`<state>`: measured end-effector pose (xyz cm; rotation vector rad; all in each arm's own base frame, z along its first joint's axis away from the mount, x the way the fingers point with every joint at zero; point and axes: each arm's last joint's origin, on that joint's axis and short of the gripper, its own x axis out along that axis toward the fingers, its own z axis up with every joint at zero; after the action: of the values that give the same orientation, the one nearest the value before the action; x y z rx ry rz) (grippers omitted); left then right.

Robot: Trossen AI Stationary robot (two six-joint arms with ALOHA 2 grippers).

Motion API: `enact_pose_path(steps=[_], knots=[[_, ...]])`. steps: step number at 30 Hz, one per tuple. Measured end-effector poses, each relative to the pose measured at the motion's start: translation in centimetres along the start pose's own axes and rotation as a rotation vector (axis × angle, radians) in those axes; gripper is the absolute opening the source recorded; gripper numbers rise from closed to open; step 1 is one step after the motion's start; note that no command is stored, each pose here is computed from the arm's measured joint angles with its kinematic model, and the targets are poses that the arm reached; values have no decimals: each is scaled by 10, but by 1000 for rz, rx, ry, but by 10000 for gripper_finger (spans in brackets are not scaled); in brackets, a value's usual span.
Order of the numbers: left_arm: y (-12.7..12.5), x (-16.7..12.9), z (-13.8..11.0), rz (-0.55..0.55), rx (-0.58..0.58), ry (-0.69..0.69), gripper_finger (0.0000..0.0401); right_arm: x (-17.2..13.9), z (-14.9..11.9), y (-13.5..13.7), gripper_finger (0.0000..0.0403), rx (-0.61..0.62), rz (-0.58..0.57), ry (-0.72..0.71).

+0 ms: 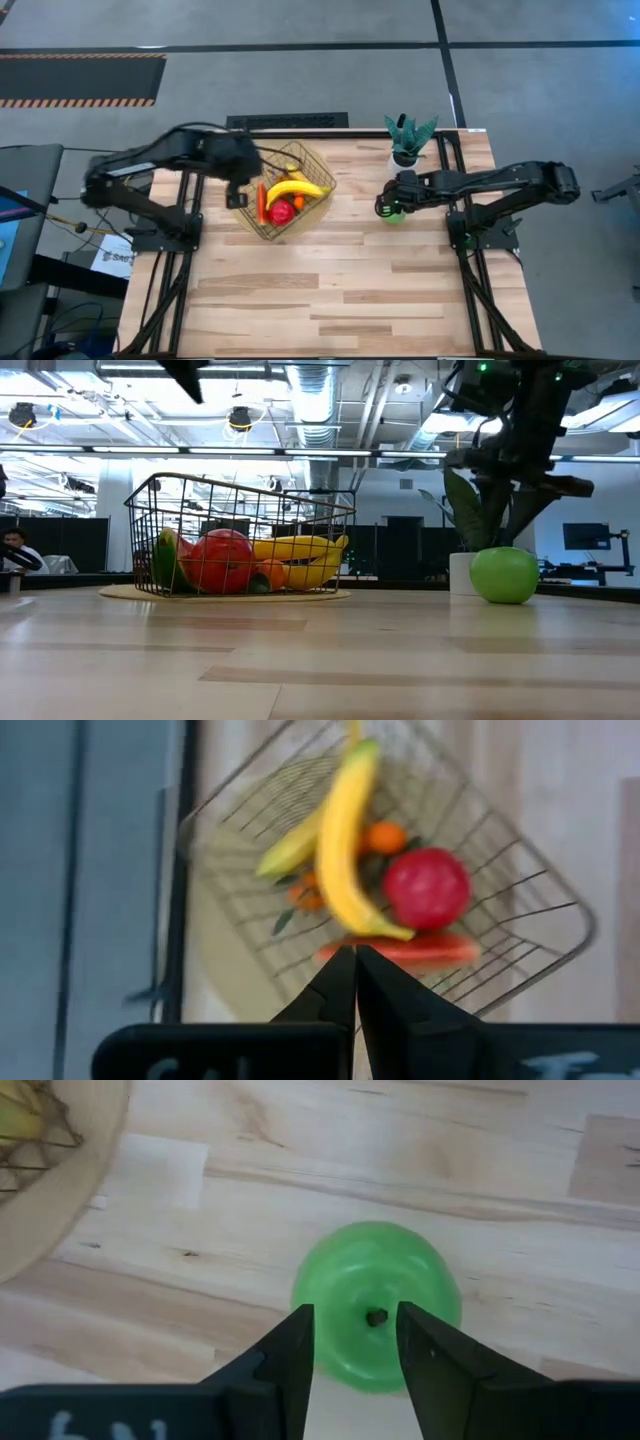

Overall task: Build produce basket
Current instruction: Put the green apple into the wire basket

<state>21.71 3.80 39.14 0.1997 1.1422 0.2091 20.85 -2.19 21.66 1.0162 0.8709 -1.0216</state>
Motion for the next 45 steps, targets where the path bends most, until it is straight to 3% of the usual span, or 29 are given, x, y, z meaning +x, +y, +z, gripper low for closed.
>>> enact_pose_path(steps=[4, 9, 16, 24, 33, 45], knots=[[1, -20, -32, 98, -108, -56, 0, 10, -2, 3, 157, -8, -30, 29], [2, -45, -62, 146, -215, -150, 0, 22, -4, 7, 157, -20, -72, 60], [3, -67, -86, 174, -317, -237, 0, 24, -3, 7, 151, -20, -83, 72], [2, -69, -93, 181, -344, -204, 0, 24, -4, 5, 116, -7, -102, 76], [2, -69, -93, 179, -345, -205, 0, 25, -5, 0, 8, -4, -156, 61], [2, -69, -93, 178, -345, -205, 0, 25, -4, 0, 2, -13, -164, 26]])
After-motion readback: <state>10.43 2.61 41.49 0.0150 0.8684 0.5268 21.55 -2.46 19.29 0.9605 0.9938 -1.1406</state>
